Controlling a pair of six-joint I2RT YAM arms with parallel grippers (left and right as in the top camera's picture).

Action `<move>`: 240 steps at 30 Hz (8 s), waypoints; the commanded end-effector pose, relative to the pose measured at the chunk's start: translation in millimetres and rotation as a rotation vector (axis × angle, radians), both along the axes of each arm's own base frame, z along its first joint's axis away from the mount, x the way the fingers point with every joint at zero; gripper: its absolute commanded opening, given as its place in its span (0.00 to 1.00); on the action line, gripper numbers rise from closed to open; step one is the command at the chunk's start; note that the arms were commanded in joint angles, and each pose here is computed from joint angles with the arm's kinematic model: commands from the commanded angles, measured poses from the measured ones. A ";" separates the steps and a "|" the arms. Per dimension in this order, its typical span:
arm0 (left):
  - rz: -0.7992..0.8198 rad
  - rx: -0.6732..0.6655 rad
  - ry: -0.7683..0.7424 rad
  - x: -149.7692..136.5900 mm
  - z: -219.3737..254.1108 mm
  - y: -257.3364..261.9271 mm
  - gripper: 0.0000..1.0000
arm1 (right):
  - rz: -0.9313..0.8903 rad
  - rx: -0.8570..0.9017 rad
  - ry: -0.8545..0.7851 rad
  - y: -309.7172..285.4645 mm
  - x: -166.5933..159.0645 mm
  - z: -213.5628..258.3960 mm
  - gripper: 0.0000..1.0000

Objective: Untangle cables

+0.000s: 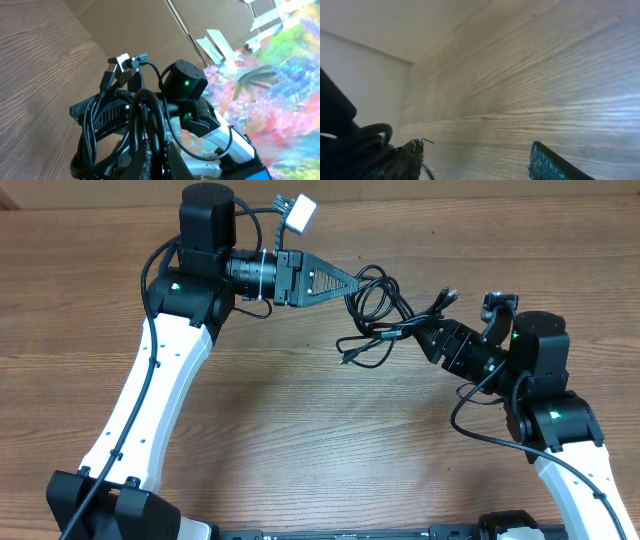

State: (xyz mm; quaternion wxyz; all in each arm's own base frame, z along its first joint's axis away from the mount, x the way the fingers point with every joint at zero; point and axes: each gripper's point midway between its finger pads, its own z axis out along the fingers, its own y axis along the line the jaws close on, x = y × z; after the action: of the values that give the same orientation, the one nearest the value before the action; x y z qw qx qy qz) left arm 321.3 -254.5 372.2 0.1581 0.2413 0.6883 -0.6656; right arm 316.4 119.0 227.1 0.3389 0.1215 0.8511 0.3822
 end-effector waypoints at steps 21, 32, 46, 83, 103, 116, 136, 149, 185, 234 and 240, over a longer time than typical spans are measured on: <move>-0.066 -0.040 -0.133 -21.4 23.2 -5.7 0.04 | 0.219 0.133 -0.262 33.2 -1.5 61.8 0.67; 0.005 0.000 -0.113 -9.6 15.1 -6.6 0.04 | 0.286 0.184 -0.341 41.9 -6.4 84.2 0.67; 0.159 0.132 -0.041 11.3 -15.6 -2.3 0.04 | 0.340 0.215 -0.392 47.5 -12.4 98.6 0.66; 0.436 0.195 0.419 46.3 -31.3 13.3 0.04 | 0.475 -0.073 -0.500 13.2 -23.5 50.3 0.82; 0.354 0.146 0.431 34.7 -16.0 -3.8 0.04 | 0.449 -0.073 -0.444 10.7 -22.9 41.4 0.80; 0.277 0.087 0.461 26.2 3.0 -11.3 0.04 | 0.417 -0.162 -0.473 3.0 -14.2 36.1 0.80; 0.221 0.067 0.497 11.6 14.4 -36.4 0.04 | 0.524 -0.267 -0.625 20.1 8.2 26.2 0.60; 0.217 0.069 0.470 10.3 14.1 -38.6 0.04 | 0.525 -0.216 -0.723 25.6 15.1 49.9 0.55; 0.476 0.108 0.254 53.4 0.9 -30.5 0.53 | 0.846 0.057 -0.792 51.8 -47.1 70.9 0.04; 0.121 0.454 -0.581 3.9 -75.5 -35.7 0.04 | 0.544 0.066 -0.434 36.1 -9.1 40.6 0.04; 0.177 0.444 -0.549 12.9 -69.2 -37.0 0.04 | 0.726 0.127 -0.536 47.9 -37.2 53.3 0.04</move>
State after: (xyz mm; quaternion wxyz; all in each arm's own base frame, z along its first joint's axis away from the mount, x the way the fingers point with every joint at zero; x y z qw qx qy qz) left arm 324.0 -295.8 283.5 0.3055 0.4005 0.7616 -0.4078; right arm 308.0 153.5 266.4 0.3985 -0.1897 0.7463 0.4982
